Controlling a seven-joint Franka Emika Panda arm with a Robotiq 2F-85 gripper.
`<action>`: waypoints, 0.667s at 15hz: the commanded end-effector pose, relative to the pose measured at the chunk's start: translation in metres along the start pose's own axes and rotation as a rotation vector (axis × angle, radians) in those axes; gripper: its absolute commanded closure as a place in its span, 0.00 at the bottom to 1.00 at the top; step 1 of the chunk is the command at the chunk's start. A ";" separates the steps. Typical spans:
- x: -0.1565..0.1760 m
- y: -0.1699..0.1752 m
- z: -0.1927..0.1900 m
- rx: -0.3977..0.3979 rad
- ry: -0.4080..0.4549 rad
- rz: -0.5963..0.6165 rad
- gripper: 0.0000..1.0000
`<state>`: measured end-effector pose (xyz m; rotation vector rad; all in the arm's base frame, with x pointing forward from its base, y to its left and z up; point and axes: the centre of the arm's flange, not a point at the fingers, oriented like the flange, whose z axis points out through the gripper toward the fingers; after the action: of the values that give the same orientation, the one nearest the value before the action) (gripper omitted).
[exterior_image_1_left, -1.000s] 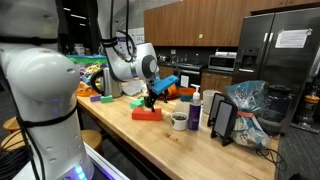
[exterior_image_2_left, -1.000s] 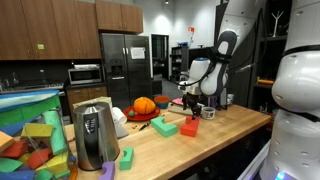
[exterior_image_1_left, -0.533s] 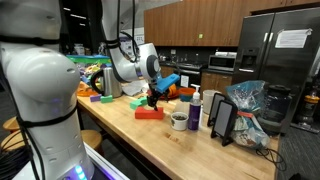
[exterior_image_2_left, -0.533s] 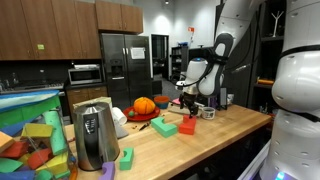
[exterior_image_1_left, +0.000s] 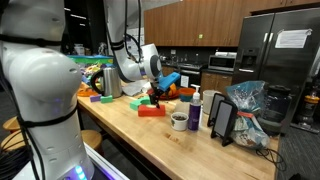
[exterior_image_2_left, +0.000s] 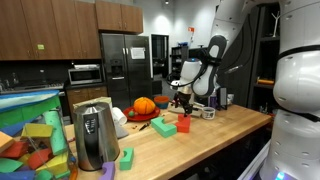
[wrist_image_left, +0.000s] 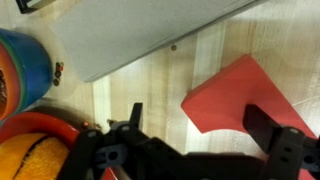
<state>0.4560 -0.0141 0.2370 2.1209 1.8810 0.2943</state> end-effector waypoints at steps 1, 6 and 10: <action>0.005 0.006 0.011 -0.007 -0.008 -0.025 0.00; 0.004 -0.004 -0.002 -0.041 -0.018 -0.046 0.00; 0.004 -0.014 -0.017 -0.080 -0.015 -0.066 0.00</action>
<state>0.4591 -0.0126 0.2431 2.0294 1.9178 0.2991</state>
